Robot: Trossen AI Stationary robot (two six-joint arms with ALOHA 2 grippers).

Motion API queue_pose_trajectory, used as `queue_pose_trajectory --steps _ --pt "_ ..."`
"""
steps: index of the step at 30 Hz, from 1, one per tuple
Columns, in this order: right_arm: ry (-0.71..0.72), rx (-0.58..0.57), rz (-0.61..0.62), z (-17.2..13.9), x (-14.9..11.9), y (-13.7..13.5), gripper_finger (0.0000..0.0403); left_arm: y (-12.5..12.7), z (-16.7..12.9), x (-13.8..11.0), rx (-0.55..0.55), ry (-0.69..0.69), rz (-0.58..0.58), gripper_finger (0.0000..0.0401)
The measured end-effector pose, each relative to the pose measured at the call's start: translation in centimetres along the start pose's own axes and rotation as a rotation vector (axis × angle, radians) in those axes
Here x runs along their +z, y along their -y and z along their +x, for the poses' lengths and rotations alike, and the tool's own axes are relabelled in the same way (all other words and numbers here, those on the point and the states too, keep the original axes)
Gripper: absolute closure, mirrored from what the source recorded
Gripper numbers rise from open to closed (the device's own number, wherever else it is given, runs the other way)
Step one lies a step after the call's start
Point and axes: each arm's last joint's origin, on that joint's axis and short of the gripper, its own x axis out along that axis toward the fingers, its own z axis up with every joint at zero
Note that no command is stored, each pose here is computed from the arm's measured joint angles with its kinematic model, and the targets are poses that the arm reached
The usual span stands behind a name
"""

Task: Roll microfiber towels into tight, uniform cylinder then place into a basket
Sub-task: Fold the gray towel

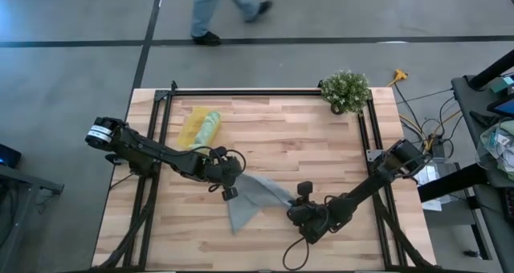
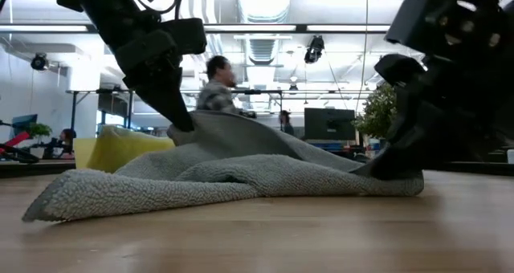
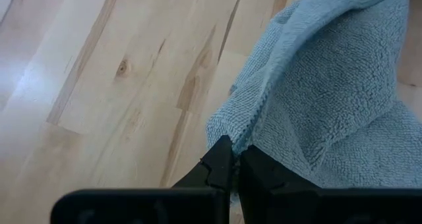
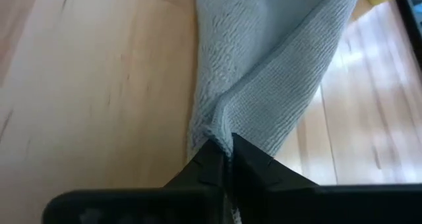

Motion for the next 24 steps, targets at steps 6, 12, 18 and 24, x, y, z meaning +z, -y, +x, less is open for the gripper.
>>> queue_pose_trajectory --steps 6,12,18,24 --pt "0.045 -0.038 -0.012 -0.8 1.1 -0.1 0.0394 0.1 -0.1 0.2 -0.002 0.005 0.046 0.0401" --pt "0.075 -0.072 -0.070 -2.9 3.0 -0.4 0.0394 0.0 -0.4 0.3 -0.006 0.014 0.065 0.0401" --pt "0.093 -0.034 -0.103 -5.6 5.3 -1.1 0.0394 -0.1 -1.8 0.7 -0.031 0.058 0.059 0.0401" --pt "0.142 -0.095 -0.060 -8.9 7.8 -1.2 0.0394 0.7 -4.2 0.7 -0.085 0.126 0.074 0.0401"
